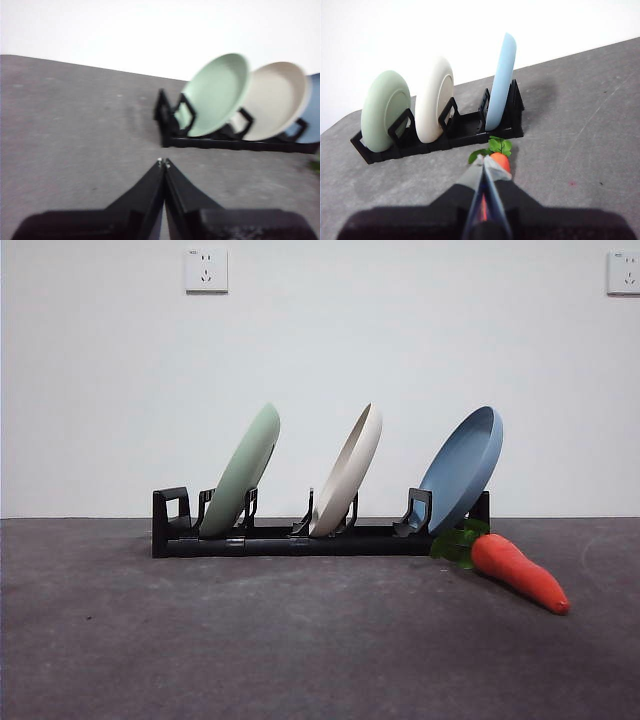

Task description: Take the green plate from the plate rack,put the plate on the table,take the carrot from the table,put the carrot in the plate

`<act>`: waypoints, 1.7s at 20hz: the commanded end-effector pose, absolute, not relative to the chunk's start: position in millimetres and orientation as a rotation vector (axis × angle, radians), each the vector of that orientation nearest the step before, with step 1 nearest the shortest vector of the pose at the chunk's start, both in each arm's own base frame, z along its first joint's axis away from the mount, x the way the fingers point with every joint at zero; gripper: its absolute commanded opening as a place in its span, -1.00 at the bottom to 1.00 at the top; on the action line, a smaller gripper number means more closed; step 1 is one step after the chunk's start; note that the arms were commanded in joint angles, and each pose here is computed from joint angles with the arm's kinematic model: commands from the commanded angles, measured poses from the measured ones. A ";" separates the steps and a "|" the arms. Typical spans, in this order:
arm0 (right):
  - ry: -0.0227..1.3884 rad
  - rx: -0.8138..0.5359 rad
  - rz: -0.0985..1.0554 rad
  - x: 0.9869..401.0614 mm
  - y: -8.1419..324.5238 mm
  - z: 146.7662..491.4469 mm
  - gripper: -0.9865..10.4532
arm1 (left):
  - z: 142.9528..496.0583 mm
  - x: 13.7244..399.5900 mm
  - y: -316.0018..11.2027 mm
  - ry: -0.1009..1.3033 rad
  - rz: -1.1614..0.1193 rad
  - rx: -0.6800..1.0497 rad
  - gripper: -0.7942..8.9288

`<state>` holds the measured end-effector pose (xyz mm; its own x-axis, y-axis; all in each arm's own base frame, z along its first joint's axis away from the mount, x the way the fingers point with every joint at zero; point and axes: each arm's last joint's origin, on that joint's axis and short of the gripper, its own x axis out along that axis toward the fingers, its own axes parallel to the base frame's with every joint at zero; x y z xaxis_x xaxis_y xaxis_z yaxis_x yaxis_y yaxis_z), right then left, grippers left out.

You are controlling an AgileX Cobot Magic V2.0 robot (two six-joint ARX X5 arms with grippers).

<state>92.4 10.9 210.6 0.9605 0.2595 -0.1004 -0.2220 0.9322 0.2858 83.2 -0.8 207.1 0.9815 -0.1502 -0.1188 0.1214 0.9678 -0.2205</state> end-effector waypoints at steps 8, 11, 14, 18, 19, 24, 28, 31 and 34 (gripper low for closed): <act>0.310 0.194 0.385 100.6 15.7 269.8 -0.85 | 257.1 77.0 -6.2 0.214 -0.318 -0.231 -0.85; 0.385 0.150 0.463 103.3 17.8 285.7 -0.85 | 272.9 75.7 -8.1 0.246 -0.385 -0.214 -0.85; 0.469 0.108 0.519 104.8 19.1 298.9 -0.85 | 286.1 74.8 -9.9 0.286 -0.454 -0.201 -0.85; 0.580 0.066 0.581 103.7 20.2 311.5 -0.85 | 298.7 73.9 -12.1 0.360 -0.546 -0.183 -0.85; 0.602 0.058 0.592 103.1 20.4 313.2 -0.85 | 300.6 73.6 -12.5 0.378 -0.562 -0.177 -0.85; 0.698 0.025 0.628 97.9 21.9 316.1 -0.85 | 306.5 70.1 -14.3 0.482 -0.644 -0.154 -0.85; 0.709 0.032 0.626 97.3 21.9 315.6 -0.82 | 304.3 68.5 -14.4 0.520 -0.642 -0.171 -0.83; 0.712 0.044 0.621 97.4 21.9 315.6 -0.27 | 303.2 67.9 -14.4 0.541 -0.632 -0.198 -0.03; 0.714 0.065 0.612 97.9 21.9 316.0 0.30 | 303.3 67.9 -14.5 0.542 -0.634 -0.205 0.42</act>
<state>97.6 21.6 314.7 0.5863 0.5440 -0.6003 -0.5064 0.8245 0.2526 68.0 -14.5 302.6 0.6714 -0.6095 -0.4215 0.5057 0.7926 -0.3406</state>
